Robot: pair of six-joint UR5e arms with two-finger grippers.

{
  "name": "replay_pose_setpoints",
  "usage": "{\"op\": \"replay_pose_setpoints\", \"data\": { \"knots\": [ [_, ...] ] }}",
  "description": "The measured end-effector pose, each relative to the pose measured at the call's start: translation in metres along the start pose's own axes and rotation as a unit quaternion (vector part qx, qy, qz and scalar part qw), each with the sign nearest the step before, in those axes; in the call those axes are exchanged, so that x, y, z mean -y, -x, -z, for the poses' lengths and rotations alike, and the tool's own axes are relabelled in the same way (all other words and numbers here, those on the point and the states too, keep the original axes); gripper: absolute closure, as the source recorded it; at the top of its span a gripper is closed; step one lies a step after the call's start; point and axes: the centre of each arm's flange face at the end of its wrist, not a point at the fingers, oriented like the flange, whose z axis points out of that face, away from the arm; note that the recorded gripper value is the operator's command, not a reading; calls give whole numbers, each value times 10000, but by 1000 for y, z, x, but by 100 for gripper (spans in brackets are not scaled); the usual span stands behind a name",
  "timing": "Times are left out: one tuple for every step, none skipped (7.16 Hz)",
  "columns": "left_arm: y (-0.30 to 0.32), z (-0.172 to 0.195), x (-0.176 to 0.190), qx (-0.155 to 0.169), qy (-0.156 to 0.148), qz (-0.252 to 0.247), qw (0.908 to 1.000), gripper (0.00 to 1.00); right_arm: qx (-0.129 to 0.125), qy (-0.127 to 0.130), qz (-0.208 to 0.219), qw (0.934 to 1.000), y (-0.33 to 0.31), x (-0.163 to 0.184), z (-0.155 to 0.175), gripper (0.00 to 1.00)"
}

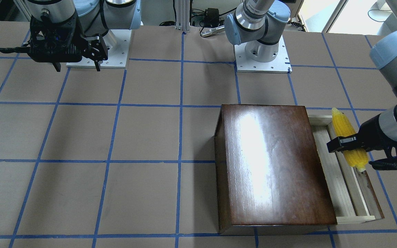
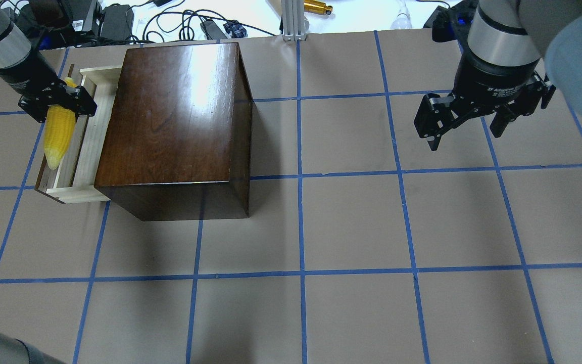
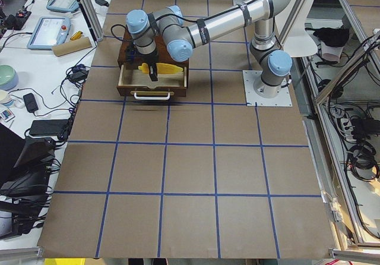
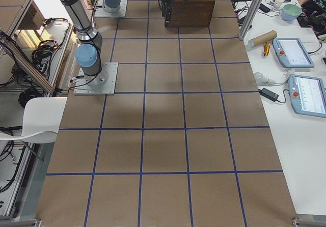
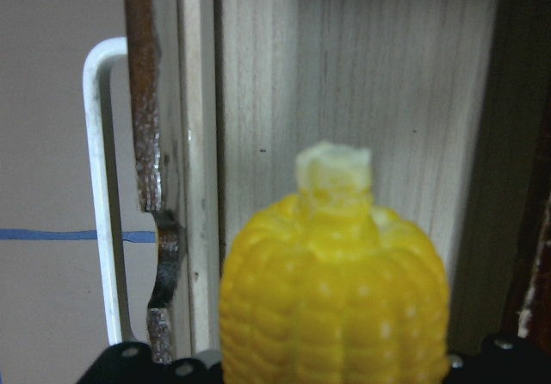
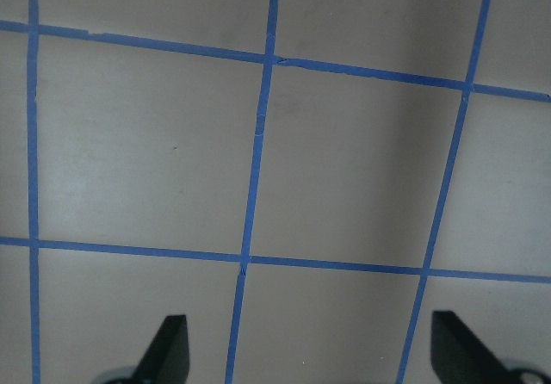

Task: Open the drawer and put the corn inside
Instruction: 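Carry the corn over the open drawer and lower it inside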

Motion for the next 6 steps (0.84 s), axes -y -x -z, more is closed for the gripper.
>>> {"op": "replay_pose_setpoints", "data": {
  "knots": [
    [0,0,0,9,-2,-24,10000,0,1,-1,-1,10000,0,0,0,0],
    [0,2,-1,29,-8,-37,10000,0,0,0,-1,10000,0,0,0,0],
    [0,2,-1,44,-11,-42,10000,0,-2,0,-1,10000,0,0,0,0],
    [0,3,-2,49,-9,-44,10000,0,-3,-1,-1,10000,0,0,0,0],
    [-1,5,-3,59,-22,-50,10000,0,-3,-2,-1,10000,0,0,0,0],
    [-4,13,-7,74,-56,-50,9999,0,-3,0,-1,10000,0,0,0,0]
  ]
}}
